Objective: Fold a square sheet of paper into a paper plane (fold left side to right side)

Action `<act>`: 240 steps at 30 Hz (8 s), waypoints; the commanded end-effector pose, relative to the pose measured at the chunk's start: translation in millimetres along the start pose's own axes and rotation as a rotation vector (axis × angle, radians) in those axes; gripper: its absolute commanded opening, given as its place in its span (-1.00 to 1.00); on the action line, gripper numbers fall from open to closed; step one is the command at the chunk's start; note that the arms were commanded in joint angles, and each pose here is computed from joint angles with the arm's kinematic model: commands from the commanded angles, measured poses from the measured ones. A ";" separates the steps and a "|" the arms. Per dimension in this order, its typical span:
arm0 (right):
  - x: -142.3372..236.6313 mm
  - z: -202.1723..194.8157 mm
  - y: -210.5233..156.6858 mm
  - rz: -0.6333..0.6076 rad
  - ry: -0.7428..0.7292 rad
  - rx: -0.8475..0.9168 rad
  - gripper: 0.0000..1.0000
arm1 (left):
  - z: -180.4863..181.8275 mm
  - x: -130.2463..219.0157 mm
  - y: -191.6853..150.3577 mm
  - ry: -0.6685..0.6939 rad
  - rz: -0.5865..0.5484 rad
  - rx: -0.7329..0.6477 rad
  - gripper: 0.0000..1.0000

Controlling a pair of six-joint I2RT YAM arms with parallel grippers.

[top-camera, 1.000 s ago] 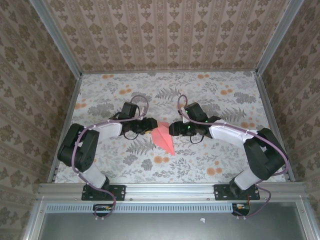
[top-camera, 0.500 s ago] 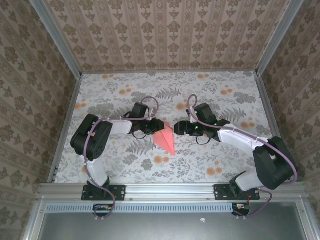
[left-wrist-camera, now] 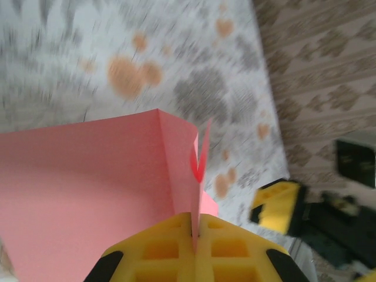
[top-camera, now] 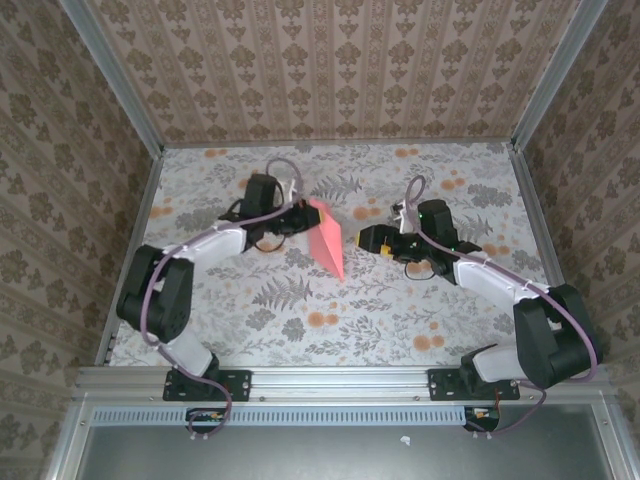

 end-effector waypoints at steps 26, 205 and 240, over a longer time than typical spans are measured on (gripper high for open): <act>-40.6 119.0 49.2 0.082 0.569 0.109 0.60 | -108.1 76.5 49.1 -0.329 -0.145 -0.182 -0.93; -81.3 -40.9 -3.3 0.333 0.193 0.165 -0.56 | 57.5 -15.7 -92.2 -0.152 0.275 -0.139 -0.99; -77.1 -46.7 20.1 0.201 -0.326 -0.261 -1.00 | -46.0 -4.1 -159.5 0.439 0.301 -0.578 0.44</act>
Point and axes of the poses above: each hand's point on the last joint's axis, 136 mm out from that joint toward the fingers, its own x axis back along the fingers, its own z axis along the line the jaws close on, y = z × x, the point moved 4 cm from there along x, back along the fingers, and after that the axes turned 2 degrees about -x, right-handed, at the moved point
